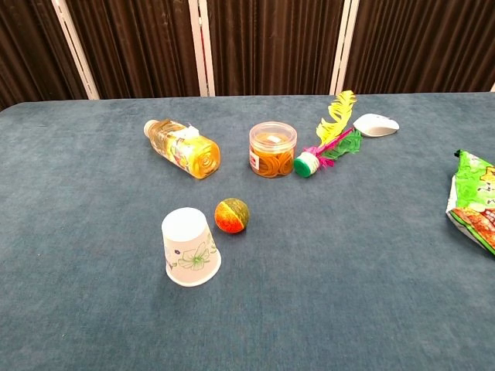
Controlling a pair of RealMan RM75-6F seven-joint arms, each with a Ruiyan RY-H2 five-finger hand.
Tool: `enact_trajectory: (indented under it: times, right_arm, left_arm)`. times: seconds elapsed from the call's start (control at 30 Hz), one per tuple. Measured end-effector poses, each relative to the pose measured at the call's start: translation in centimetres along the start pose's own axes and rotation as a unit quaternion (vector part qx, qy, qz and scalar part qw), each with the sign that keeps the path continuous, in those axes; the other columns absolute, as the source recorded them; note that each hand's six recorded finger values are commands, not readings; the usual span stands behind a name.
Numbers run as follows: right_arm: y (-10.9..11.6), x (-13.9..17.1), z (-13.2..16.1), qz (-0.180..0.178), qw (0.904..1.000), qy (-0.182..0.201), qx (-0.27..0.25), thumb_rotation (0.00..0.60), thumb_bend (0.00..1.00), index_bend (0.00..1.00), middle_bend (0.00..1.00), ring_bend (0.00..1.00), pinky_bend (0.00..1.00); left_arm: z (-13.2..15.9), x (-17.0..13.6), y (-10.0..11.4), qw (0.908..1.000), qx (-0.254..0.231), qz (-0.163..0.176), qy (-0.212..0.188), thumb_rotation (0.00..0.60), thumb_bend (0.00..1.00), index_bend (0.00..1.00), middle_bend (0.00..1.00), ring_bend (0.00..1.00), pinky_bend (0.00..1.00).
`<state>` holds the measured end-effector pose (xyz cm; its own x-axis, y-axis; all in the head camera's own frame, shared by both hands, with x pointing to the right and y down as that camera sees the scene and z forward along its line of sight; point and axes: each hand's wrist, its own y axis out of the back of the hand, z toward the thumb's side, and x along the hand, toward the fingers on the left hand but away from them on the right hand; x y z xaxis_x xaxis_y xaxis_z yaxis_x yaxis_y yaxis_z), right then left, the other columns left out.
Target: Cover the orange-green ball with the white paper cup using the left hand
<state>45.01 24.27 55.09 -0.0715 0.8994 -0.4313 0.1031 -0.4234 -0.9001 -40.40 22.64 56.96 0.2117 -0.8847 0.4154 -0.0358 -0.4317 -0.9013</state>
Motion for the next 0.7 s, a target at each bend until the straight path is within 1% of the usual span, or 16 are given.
enact_trajectory:
  times: [0.1, 0.2, 0.27, 0.3, 0.33, 0.43, 0.6, 0.7]
  right_arm:
    - [0.0, -0.1, 0.0, 0.000, 1.0000, -0.002, -0.001, 0.600, 0.35, 0.00, 0.00, 0.00, 0.03]
    - [-0.1, -0.1, -0.1, 0.002, 1.0000, -0.003, -0.001, 0.600, 0.35, 0.00, 0.00, 0.00, 0.03]
    - [-0.1, -0.1, -0.1, 0.002, 1.0000, -0.004, -0.002, 0.600, 0.35, 0.00, 0.00, 0.00, 0.03]
    - [0.0, -0.1, -0.2, 0.002, 1.0000, -0.005, -0.003, 0.600, 0.35, 0.00, 0.00, 0.00, 0.03]
    - [0.0, -0.1, -0.2, 0.001, 1.0000, -0.005, -0.004, 0.600, 0.35, 0.00, 0.00, 0.00, 0.03]
    - [0.1, -0.2, -0.2, 0.000, 1.0000, -0.004, -0.004, 0.600, 0.35, 0.00, 0.00, 0.00, 0.03]
    - [0.0, -0.1, -0.1, 0.000, 1.0000, -0.003, -0.002, 0.600, 0.35, 0.00, 0.00, 0.00, 0.03]
    - [0.0, -0.1, -0.2, 0.001, 1.0000, -0.005, -0.005, 0.600, 0.35, 0.00, 0.00, 0.00, 0.03]
  left_arm:
    - [0.4, 0.3, -0.1, 0.9997, 0.011, -0.005, -0.019, 0.600, 0.08, 0.00, 0.00, 0.00, 0.00]
    - [1.1, 0.9, -0.4, 0.9988, 0.019, -0.020, -0.042, 0.600, 0.08, 0.00, 0.00, 0.00, 0.00]
    - [1.9, 1.6, -0.4, 0.9973, 0.021, -0.030, -0.063, 0.600, 0.08, 0.00, 0.00, 0.00, 0.04]
    - [2.4, 1.9, -0.3, 0.9965, 0.022, -0.032, -0.074, 0.600, 0.08, 0.00, 0.01, 0.01, 0.08]
    - [3.1, 2.4, -0.2, 0.9950, 0.024, -0.036, -0.090, 0.600, 0.08, 0.00, 0.03, 0.02, 0.11]
    - [5.2, 3.5, 0.1, 0.9908, 0.023, -0.042, -0.127, 0.600, 0.09, 0.02, 0.11, 0.08, 0.18]
    - [8.7, 5.2, 0.4, 0.9829, 0.015, -0.059, -0.174, 0.600, 0.13, 0.06, 0.26, 0.19, 0.27]
    - [10.9, 6.4, 0.5, 0.9783, 0.010, -0.068, -0.195, 0.600, 0.13, 0.07, 0.28, 0.22, 0.29]
